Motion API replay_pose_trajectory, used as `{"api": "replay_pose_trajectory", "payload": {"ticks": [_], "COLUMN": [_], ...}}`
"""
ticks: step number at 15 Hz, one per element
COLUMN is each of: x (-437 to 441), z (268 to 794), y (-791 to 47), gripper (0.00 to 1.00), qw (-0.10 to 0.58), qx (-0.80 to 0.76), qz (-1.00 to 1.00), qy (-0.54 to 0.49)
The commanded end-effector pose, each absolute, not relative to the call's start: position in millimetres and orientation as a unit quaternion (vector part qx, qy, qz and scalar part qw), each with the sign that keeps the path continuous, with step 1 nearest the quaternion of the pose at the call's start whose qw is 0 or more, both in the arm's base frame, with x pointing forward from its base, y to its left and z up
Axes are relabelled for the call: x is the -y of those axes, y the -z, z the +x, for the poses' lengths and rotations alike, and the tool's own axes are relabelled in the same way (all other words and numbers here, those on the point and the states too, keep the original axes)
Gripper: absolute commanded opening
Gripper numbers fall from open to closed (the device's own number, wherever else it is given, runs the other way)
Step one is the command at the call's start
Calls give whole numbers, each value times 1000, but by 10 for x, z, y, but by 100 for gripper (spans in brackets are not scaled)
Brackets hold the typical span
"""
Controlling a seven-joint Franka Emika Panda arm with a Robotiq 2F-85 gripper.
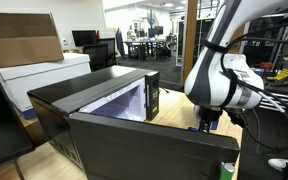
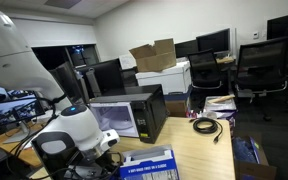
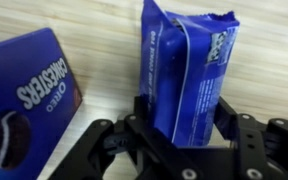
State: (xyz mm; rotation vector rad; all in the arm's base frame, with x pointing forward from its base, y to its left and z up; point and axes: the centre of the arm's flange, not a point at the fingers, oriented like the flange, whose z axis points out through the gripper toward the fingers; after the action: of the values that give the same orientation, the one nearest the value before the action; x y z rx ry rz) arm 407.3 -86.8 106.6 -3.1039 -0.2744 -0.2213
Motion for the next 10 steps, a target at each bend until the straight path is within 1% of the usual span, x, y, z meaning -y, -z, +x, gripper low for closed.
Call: {"api": "replay_pose_trajectory", "payload": {"ticks": [1, 4, 5, 6, 9, 10], "x": [871, 852, 837, 820, 767, 755], "z": [4000, 4019, 4028, 4039, 4083, 4098], "y": [-1207, -1302, -1381, -1475, -1784, -1867], "gripper": [38, 21, 17, 17, 3, 2], "qw": [10, 8, 10, 13, 23, 27], "qx": [109, 115, 116, 122, 148, 162], "qz": [-990, -989, -989, -988, -984, -982], "qy": [94, 98, 95, 93, 93, 93]}}
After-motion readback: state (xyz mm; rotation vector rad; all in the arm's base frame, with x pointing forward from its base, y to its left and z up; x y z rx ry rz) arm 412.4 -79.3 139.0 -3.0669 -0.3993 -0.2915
